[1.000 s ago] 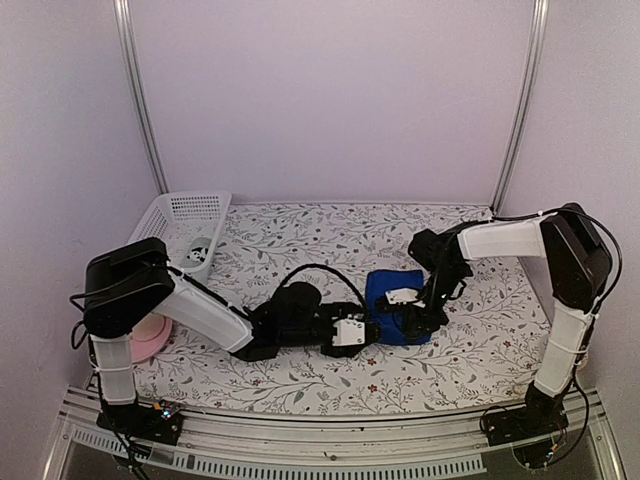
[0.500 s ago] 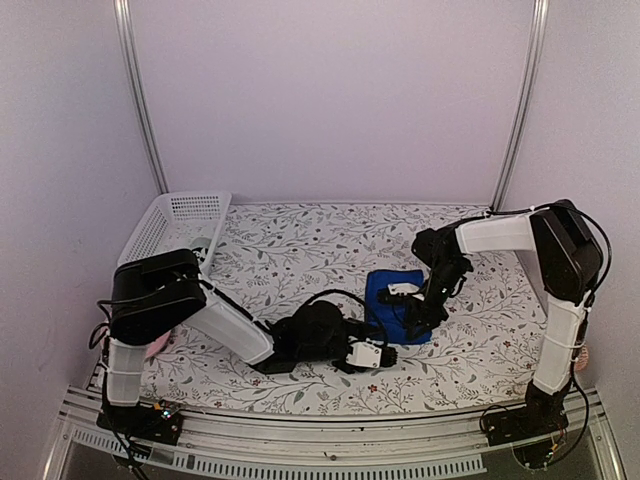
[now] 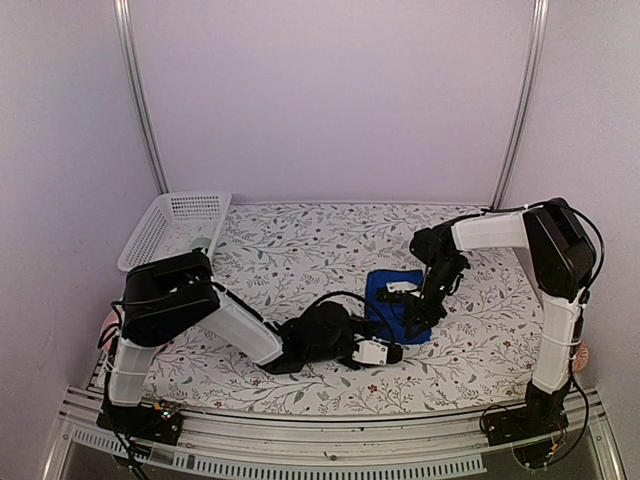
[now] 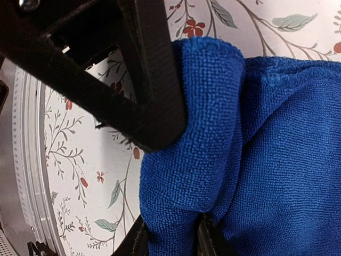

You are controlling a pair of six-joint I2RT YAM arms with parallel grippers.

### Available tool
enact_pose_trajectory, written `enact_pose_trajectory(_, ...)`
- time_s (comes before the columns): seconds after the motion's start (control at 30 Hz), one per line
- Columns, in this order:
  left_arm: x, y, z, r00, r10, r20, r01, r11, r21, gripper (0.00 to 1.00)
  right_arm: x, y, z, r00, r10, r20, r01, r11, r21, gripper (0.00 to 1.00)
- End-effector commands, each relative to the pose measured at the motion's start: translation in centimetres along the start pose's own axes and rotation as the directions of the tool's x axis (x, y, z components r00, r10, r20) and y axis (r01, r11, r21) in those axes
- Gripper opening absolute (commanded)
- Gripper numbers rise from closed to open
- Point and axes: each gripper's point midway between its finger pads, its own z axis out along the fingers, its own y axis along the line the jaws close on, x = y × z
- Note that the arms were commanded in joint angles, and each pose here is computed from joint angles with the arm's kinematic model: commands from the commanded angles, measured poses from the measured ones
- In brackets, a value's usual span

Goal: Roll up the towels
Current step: Roll the towel at the center of the board.

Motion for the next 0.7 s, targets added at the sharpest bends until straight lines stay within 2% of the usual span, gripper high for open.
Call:
enact_pose_trajectory(0.0,1.4,-0.5,0.7,0.999,0.020,-0.039,-0.020,1.000,0.006,0.55,1.6,-1.6,0.7,0.997,0.023,-0.069,-0.021,1.000,0.023,0.31)
enact_pose_trajectory(0.2,2.8,-0.8,1.1,0.996,0.035,-0.087,-0.034,0.999,0.015,0.53,1.4,-1.9,0.7,0.997,0.021,-0.079,-0.021,1.000,0.002,0.31)
enact_pose_trajectory(0.43,4.5,-1.6,1.4,0.987,0.044,-0.151,-0.036,0.998,0.056,0.41,1.2,-1.8,0.4,0.997,0.012,-0.077,-0.013,1.000,-0.005,0.31)
enact_pose_trajectory(0.53,5.3,-1.9,1.6,0.984,0.035,-0.174,-0.023,0.997,0.070,0.34,1.1,-1.9,0.1,0.997,0.004,-0.072,-0.004,1.000,0.001,0.31)
enact_pose_trajectory(0.67,5.6,-2.2,1.6,0.983,0.024,-0.184,-0.009,0.996,0.084,0.17,0.9,-1.9,-0.3,0.998,-0.004,-0.067,0.004,1.000,0.011,0.32)
